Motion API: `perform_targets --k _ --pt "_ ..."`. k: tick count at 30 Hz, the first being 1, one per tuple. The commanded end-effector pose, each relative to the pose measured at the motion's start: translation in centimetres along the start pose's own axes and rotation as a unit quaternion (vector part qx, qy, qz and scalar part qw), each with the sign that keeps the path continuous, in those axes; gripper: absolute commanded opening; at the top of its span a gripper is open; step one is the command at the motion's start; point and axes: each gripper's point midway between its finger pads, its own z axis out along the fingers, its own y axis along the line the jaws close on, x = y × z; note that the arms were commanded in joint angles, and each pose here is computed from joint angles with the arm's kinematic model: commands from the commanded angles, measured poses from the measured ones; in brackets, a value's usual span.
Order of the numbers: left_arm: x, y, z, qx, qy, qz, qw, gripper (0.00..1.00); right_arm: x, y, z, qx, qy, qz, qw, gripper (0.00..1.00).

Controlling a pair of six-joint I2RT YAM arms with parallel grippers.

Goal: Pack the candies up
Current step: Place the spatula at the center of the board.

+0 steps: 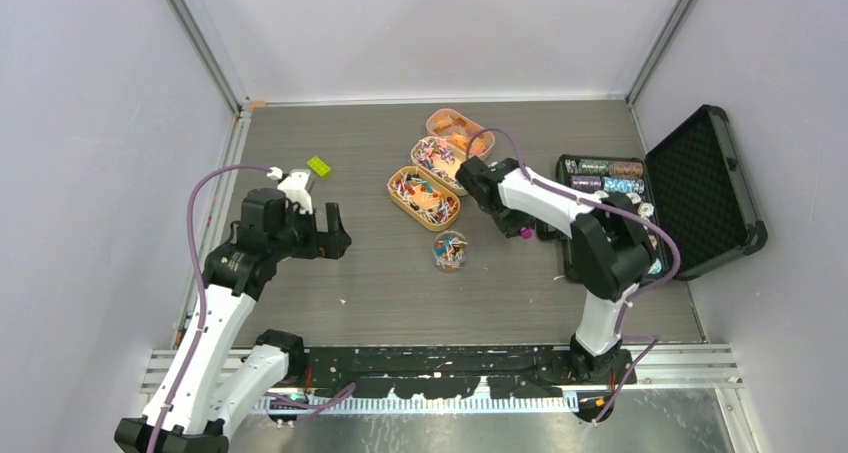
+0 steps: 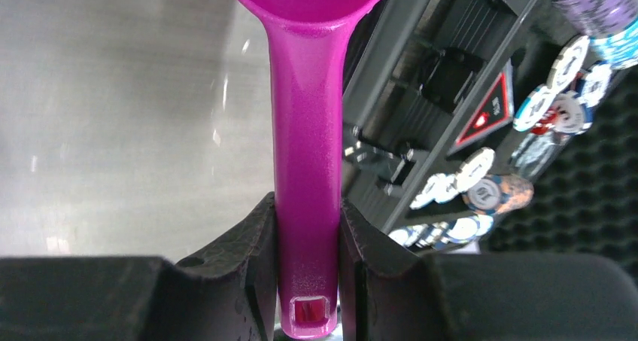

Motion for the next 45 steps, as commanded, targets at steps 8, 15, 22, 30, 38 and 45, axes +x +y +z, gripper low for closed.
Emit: perform_targets --k 8,15,22,30,38,45 --pt "-0.3 0.8 -0.1 -0.025 -0.009 0.018 0.999 1.0 -6.1 0.8 4.6 -0.015 -0.079 0.192 0.978 0.07" --pt "0.0 2.0 0.2 -0.056 0.002 0.012 0.998 1.0 -6.0 1.0 4.5 -0.027 -0.104 0.189 0.976 0.3" --pt "-0.1 4.3 0.2 -0.124 -0.007 -0.004 0.992 1.0 -5.1 0.6 3.1 -0.046 -0.134 0.194 0.971 0.63" --pt "-0.8 7.9 0.1 -0.237 -0.004 -0.031 0.971 1.0 -5.4 -0.8 -3.1 -0.124 -0.233 0.238 0.935 0.72" --pt "-2.2 10.9 1.5 -0.319 0.032 -0.036 0.947 1.0 -6.6 -0.1 -7.6 -0.218 -0.354 0.275 0.867 0.73" --pt "-2.1 9.3 4.3 -0.243 0.067 -0.057 0.966 0.95 -7.2 4.7 -10.2 -0.359 -0.345 0.244 0.832 0.54"
